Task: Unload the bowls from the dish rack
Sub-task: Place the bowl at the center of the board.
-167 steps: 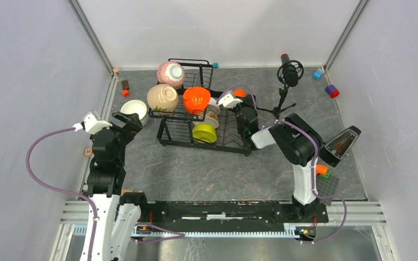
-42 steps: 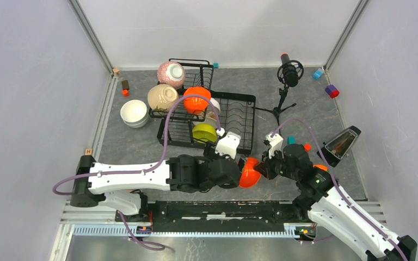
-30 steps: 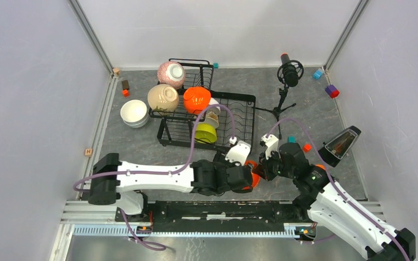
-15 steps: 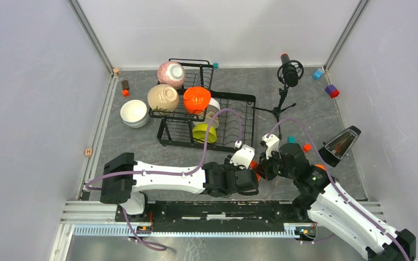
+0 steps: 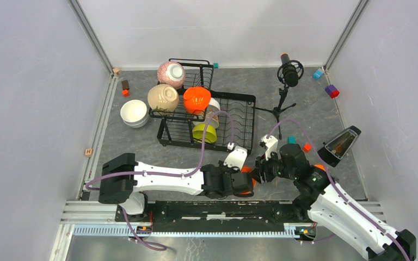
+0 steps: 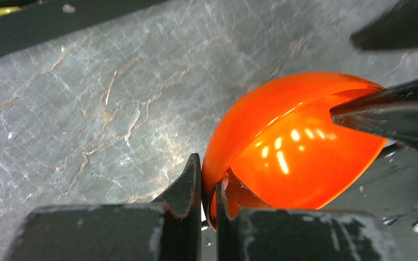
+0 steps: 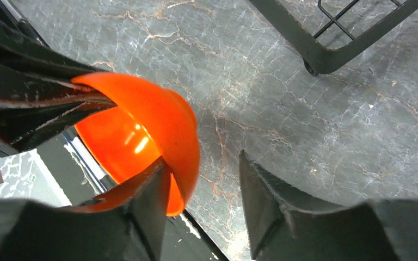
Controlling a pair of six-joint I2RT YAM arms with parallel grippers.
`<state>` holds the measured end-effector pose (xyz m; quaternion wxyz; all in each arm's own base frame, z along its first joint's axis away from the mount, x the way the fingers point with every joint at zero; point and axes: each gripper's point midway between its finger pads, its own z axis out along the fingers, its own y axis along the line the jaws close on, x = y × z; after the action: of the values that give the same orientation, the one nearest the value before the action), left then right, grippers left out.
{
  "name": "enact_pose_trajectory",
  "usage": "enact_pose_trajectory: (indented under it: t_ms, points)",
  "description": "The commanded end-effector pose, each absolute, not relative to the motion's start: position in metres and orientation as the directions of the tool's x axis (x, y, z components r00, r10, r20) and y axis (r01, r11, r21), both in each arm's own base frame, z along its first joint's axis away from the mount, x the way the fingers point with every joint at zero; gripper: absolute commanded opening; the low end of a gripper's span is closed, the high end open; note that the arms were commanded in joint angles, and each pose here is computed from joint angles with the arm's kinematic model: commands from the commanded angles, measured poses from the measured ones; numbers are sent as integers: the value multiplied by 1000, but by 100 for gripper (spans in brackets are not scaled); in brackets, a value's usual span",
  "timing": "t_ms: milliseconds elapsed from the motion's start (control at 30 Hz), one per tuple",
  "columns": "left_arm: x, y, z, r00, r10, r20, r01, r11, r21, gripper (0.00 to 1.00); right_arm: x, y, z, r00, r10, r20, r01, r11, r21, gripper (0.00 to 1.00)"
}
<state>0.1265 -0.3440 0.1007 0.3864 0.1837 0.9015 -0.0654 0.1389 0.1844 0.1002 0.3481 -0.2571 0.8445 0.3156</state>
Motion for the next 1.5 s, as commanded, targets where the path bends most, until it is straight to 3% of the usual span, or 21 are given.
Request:
enact_pose_trajectory:
  t_ms: [0, 200, 433, 667, 800, 967, 1267, 1467]
  points:
    - [118, -338, 111, -640, 229, -734, 376, 926, -39, 2, 144, 190, 120, -562, -189, -806, -693, 639, 333, 60]
    - [109, -320, 106, -674, 160, -721, 362, 923, -134, 2, 152, 184, 137, -518, -139, -844, -675, 672, 304, 82]
    - [100, -295, 109, -713, 96, -695, 330, 920, -211, 2, 177, 166, 133, -561, 64, -825, -457, 807, 374, 86]
    - [102, -243, 98, -728, 42, -684, 219, 960, -174, 2, 183, 169, 138, -523, 147, -840, -446, 792, 416, 96]
    - [110, -215, 93, -714, -7, -700, 123, 983, -135, 2, 189, 162, 130, -501, 173, -848, -407, 817, 407, 95]
    - [121, -182, 77, -761, -39, -647, 15, 997, -78, 2, 180, 178, 141, -449, 131, -884, -546, 743, 387, 92]
    - [138, -115, 93, -716, -299, -631, -244, 954, -175, 2, 183, 173, 129, -428, 61, -902, -558, 767, 317, 92]
    - [149, -72, 112, -612, -403, -681, -359, 908, -215, 2, 183, 177, 120, -444, 44, -895, -569, 758, 319, 92]
